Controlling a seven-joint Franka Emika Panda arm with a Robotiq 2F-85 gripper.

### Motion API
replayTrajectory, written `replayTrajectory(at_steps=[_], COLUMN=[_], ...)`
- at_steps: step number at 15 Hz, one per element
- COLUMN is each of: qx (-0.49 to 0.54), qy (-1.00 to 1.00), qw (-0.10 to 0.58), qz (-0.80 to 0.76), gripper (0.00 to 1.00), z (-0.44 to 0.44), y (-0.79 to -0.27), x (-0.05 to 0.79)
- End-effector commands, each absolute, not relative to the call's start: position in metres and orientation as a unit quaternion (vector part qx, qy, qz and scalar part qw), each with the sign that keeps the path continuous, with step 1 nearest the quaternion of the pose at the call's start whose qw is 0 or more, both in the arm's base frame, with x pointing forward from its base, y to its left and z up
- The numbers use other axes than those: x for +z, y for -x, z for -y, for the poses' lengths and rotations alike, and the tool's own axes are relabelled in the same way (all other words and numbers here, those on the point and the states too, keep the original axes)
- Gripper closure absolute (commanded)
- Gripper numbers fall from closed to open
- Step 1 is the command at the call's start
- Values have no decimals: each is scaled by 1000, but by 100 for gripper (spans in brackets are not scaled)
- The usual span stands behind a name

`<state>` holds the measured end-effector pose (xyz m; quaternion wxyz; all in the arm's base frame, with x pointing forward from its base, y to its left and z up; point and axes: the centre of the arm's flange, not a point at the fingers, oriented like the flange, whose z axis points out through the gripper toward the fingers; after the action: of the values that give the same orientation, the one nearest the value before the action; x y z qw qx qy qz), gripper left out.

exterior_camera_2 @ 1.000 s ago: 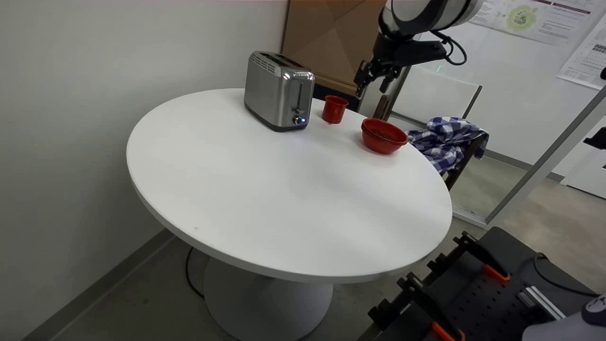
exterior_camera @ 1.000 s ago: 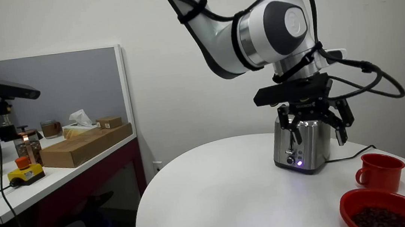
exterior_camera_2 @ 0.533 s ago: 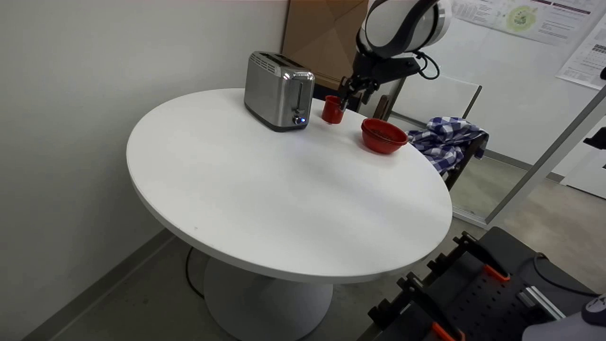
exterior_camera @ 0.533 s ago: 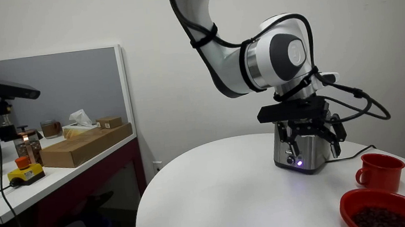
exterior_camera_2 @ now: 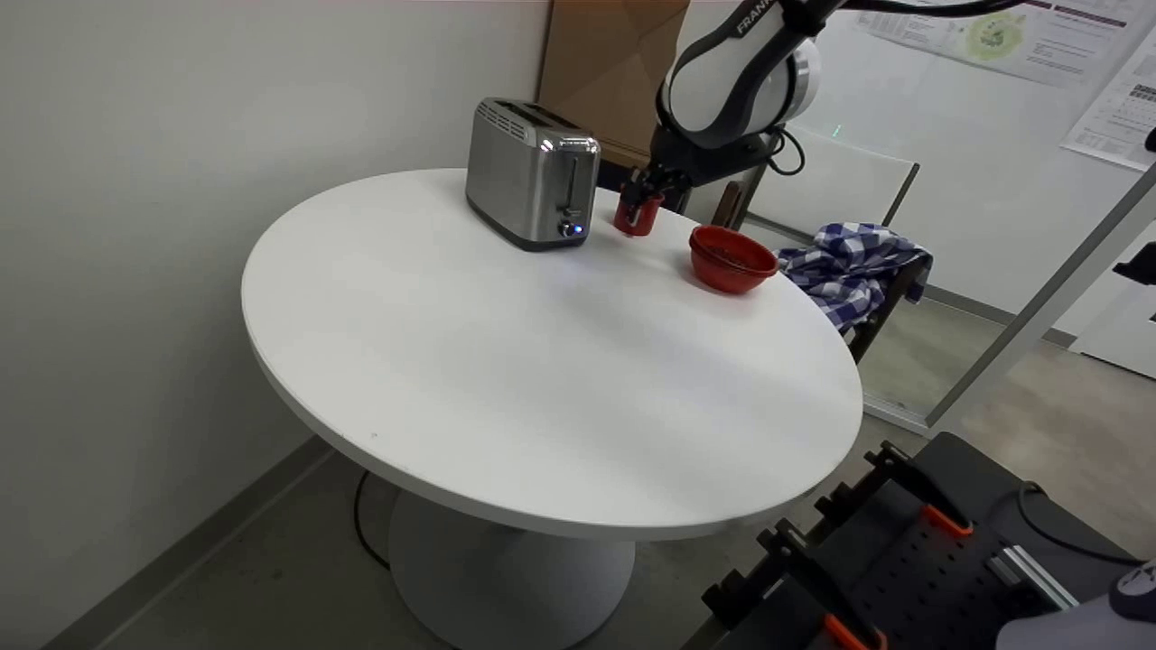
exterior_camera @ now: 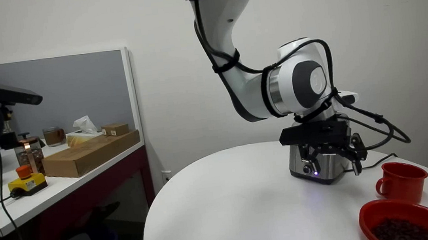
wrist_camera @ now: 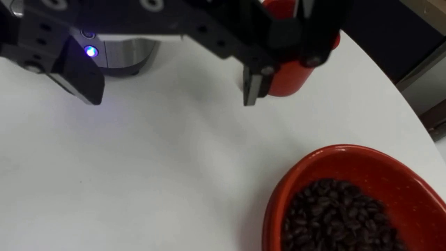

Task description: Turn off the switch of the toaster

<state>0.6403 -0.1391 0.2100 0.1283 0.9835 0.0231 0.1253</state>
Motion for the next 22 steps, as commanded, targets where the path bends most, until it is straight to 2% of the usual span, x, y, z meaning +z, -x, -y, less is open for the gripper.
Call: replayTrajectory(at_steps=[1,22], qx=[147,190], qy=[-980,-973], qw=[131,133], qz=[-23,-20], gripper=[0,0], z=[138,108], y=[-659,-702], x=[198,146])
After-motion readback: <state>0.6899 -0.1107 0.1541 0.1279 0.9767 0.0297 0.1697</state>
